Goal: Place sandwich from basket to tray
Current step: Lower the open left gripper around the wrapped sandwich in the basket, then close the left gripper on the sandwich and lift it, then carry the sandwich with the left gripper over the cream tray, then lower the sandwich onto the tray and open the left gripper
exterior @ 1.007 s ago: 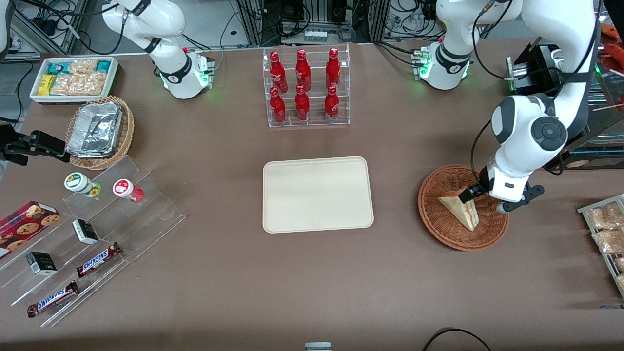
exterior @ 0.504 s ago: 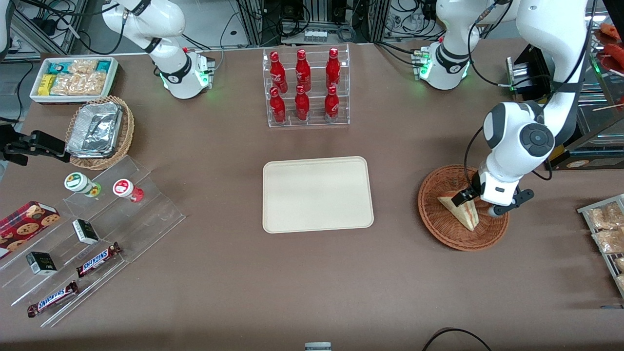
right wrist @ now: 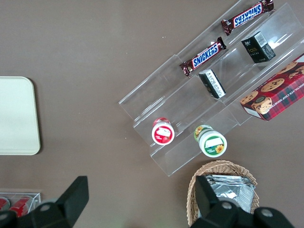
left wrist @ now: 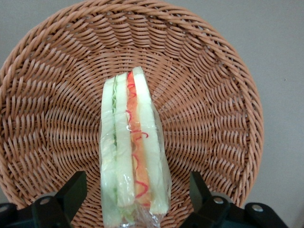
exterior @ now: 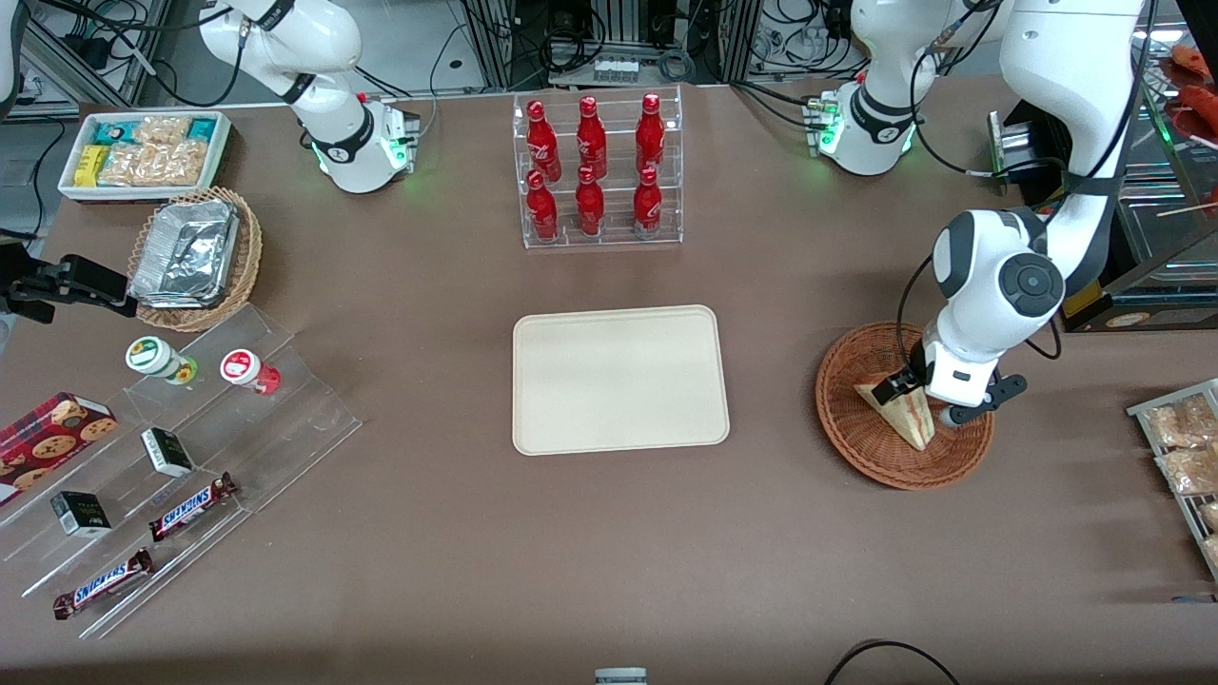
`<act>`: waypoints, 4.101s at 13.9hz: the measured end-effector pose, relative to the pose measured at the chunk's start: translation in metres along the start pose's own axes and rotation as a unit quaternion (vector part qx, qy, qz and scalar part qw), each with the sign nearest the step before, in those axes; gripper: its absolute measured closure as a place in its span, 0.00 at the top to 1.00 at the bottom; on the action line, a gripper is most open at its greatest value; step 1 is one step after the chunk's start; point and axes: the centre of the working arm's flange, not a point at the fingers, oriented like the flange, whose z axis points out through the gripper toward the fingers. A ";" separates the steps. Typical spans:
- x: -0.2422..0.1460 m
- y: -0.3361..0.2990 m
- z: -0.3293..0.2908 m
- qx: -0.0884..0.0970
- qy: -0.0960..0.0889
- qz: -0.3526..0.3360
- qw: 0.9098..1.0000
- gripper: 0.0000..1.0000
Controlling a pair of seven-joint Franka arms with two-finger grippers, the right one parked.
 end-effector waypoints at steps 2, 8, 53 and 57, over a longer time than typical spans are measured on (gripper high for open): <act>0.000 0.000 0.002 0.001 -0.001 0.000 1.000 0.75; 0.001 0.000 -0.008 0.007 -0.009 0.000 1.000 0.27; -0.236 0.386 -0.073 0.031 -0.012 0.218 0.975 0.99; -0.177 0.339 -0.175 0.033 0.000 0.139 0.990 0.99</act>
